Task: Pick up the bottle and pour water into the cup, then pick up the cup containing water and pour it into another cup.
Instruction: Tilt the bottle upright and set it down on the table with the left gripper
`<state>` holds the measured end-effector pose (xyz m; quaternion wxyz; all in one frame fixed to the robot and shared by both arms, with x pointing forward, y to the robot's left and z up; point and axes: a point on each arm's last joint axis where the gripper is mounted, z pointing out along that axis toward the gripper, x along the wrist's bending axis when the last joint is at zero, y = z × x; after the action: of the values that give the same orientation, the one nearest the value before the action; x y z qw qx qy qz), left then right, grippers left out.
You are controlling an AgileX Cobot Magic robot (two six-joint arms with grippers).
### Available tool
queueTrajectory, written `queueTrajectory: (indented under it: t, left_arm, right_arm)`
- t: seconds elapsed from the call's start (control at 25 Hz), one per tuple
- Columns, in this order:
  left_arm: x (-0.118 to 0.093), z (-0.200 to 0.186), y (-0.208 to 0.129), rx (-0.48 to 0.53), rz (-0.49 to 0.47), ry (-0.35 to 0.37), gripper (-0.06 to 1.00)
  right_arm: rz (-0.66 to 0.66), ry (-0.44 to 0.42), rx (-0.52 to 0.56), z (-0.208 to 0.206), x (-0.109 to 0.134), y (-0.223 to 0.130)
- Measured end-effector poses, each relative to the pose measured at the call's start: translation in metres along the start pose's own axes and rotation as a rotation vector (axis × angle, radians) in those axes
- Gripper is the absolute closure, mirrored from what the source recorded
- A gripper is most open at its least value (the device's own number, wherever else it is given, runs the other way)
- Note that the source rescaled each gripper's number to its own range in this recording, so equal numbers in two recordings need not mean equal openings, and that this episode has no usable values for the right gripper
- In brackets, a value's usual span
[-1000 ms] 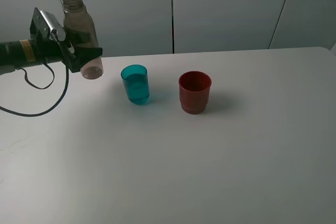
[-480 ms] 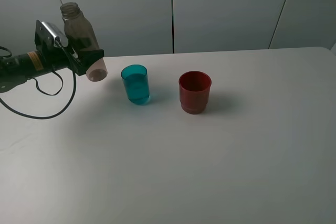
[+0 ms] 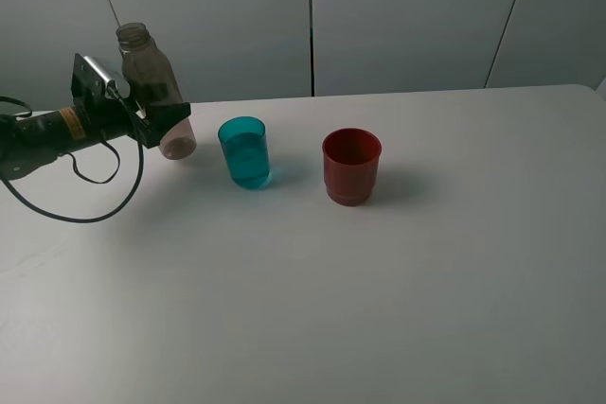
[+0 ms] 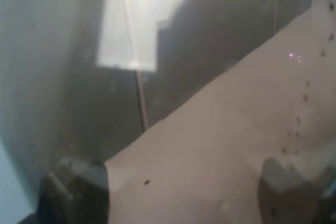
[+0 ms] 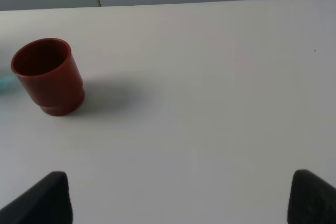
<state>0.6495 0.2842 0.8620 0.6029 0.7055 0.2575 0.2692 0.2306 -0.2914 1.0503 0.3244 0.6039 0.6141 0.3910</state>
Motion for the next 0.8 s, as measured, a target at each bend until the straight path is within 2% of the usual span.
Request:
queueTrajectory:
  t: [0.4, 0.8]
  left_arm:
    - [0.002, 0.001, 0.000, -0.011, 0.039, 0.008, 0.94]
    - [0.003, 0.004, -0.018, -0.008, 0.001, 0.031, 0.94]
  right_arm:
    - [0.000, 0.000, 0.000, 0.000, 0.000, 0.000]
    - [0.000, 0.000, 0.000, 0.000, 0.000, 0.000]
